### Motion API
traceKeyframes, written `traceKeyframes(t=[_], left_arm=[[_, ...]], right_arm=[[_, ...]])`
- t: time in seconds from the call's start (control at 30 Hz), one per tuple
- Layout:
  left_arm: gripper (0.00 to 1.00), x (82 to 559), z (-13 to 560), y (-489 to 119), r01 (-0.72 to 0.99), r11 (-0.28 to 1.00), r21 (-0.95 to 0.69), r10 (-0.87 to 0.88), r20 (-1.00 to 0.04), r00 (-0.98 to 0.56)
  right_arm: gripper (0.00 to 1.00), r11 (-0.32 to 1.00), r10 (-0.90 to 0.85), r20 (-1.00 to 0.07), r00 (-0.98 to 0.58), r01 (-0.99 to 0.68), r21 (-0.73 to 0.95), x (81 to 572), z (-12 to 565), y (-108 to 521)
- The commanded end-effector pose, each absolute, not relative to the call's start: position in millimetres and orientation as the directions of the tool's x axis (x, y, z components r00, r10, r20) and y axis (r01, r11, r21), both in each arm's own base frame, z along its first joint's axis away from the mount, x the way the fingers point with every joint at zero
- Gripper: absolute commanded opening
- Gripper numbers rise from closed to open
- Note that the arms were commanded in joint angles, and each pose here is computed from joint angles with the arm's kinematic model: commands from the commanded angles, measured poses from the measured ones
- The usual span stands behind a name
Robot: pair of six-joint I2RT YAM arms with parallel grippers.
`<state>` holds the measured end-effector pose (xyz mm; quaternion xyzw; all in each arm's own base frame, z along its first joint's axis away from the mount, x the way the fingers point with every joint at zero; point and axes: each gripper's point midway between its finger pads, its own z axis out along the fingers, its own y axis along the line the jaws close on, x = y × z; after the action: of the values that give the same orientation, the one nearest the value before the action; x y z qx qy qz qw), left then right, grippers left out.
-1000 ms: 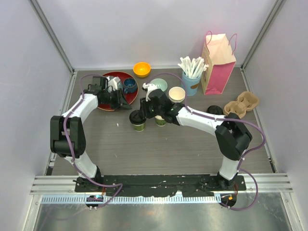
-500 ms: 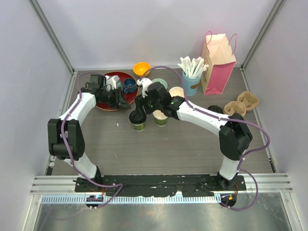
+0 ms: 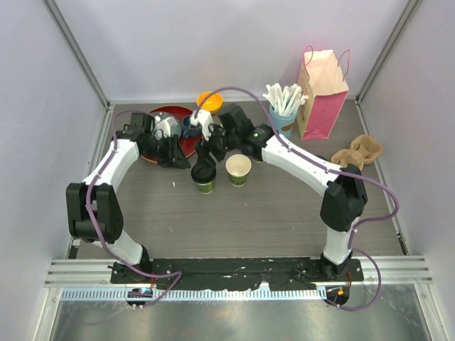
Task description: Pack the takeout coffee
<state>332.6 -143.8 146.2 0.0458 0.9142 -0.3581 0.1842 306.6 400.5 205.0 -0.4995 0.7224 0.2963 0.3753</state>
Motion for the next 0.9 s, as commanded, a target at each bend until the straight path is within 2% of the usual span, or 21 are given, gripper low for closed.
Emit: traceKeyframes(t=[0.0, 0.13, 0.27, 0.4, 0.5, 0.67, 0.87], left_arm=[[0.35, 306, 162, -141, 0.222, 0.725, -0.652, -0.043, -0.366, -0.930], [0.35, 289, 155, -142, 0.206, 0.724, -0.659, -0.039, -0.336, -0.941], [0.36, 274, 138, -148, 0.206, 0.719, -0.664, -0.002, -0.299, -0.954], [0.36, 274, 134, -161, 0.239, 0.700, -0.673, 0.029, -0.307, -0.951], [0.36, 274, 130, -167, 0.258, 0.704, -0.662, 0.053, -0.314, -0.948], [0.34, 275, 120, -167, 0.254, 0.716, -0.650, 0.065, -0.300, -0.952], [0.32, 284, 112, -162, 0.260, 0.743, -0.617, 0.068, -0.317, -0.946]], right_arm=[[0.64, 0.329, -0.462, -0.856, -0.232, -0.941, 0.077, 343, 238, 407], [0.59, 0.289, -0.521, -0.817, -0.245, -0.952, 0.101, 346, 218, 412], [0.60, 0.265, -0.553, -0.800, -0.233, -0.960, 0.096, 350, 203, 415], [0.59, 0.237, -0.566, -0.786, -0.248, -0.962, 0.133, 346, 189, 415], [0.59, 0.248, -0.577, -0.771, -0.269, -0.957, 0.148, 345, 177, 414], [0.51, 0.294, -0.586, -0.739, -0.333, -0.937, 0.189, 342, 155, 407], [0.46, 0.351, -0.542, -0.758, -0.362, -0.917, 0.187, 338, 155, 400]])
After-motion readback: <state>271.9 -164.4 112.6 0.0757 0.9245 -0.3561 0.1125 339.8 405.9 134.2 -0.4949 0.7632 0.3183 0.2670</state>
